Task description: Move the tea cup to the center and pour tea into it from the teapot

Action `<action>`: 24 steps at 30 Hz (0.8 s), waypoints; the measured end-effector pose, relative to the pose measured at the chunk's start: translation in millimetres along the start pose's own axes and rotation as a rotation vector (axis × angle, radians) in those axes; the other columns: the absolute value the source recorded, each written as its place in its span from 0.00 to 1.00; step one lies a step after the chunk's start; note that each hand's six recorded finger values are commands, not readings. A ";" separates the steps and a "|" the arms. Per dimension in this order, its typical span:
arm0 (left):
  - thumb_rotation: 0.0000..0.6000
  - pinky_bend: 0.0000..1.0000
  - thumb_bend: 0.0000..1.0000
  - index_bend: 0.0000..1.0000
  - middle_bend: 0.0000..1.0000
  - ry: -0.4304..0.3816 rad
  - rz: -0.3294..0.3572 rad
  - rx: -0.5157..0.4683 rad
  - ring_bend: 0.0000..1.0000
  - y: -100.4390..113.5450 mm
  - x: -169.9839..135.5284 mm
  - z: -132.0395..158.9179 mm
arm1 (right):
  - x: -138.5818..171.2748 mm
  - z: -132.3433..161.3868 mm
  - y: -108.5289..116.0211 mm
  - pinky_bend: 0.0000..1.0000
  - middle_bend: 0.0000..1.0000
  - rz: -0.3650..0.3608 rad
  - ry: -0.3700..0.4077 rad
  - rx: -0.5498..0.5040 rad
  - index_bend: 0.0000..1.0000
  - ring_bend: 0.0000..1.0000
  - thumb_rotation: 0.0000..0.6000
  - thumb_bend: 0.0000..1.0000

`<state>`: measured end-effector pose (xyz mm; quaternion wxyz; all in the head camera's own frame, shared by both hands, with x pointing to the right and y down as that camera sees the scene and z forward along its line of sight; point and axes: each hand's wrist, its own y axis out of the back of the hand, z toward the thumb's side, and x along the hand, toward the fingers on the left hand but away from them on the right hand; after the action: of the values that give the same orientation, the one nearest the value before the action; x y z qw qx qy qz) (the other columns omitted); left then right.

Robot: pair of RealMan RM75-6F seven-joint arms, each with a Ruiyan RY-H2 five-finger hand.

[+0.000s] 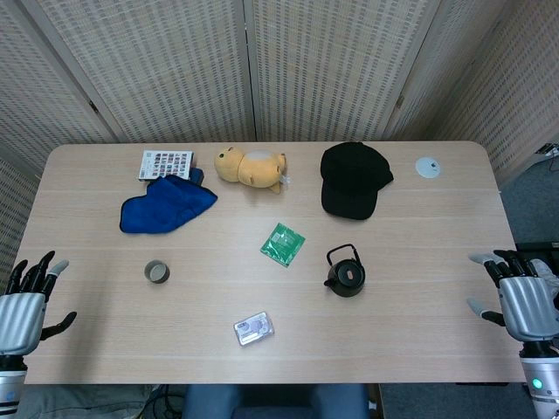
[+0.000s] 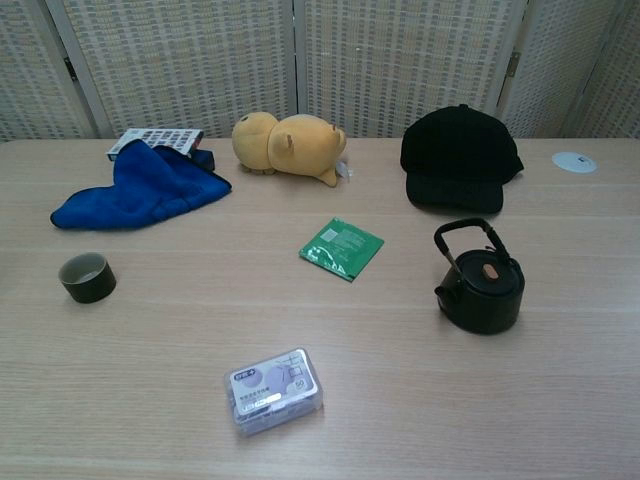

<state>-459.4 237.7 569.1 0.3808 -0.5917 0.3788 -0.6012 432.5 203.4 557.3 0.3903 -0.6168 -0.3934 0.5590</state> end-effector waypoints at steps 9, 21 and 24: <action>1.00 0.00 0.20 0.13 0.03 -0.005 -0.003 -0.007 0.14 1.0 1.1 0.5 | 0.3 -0.2 2.1 0.19 0.33 -0.008 0.000 -0.002 0.29 0.20 1.00 0.06; 1.00 0.00 0.20 0.14 0.05 -0.087 -0.046 -0.039 0.16 -3.4 23.2 7.2 | -6.0 -4.3 17.7 0.19 0.33 -0.042 -0.014 0.008 0.29 0.20 1.00 0.06; 1.00 0.00 0.20 0.14 0.07 -0.122 -0.081 -0.032 0.19 -9.3 33.4 9.8 | -8.3 -4.9 23.7 0.19 0.33 -0.056 -0.017 0.012 0.29 0.20 1.00 0.06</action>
<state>-450.0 211.3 591.7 0.3691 -0.6482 0.3400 -0.5728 437.9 186.4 538.9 0.4060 -0.5983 -0.4105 0.5556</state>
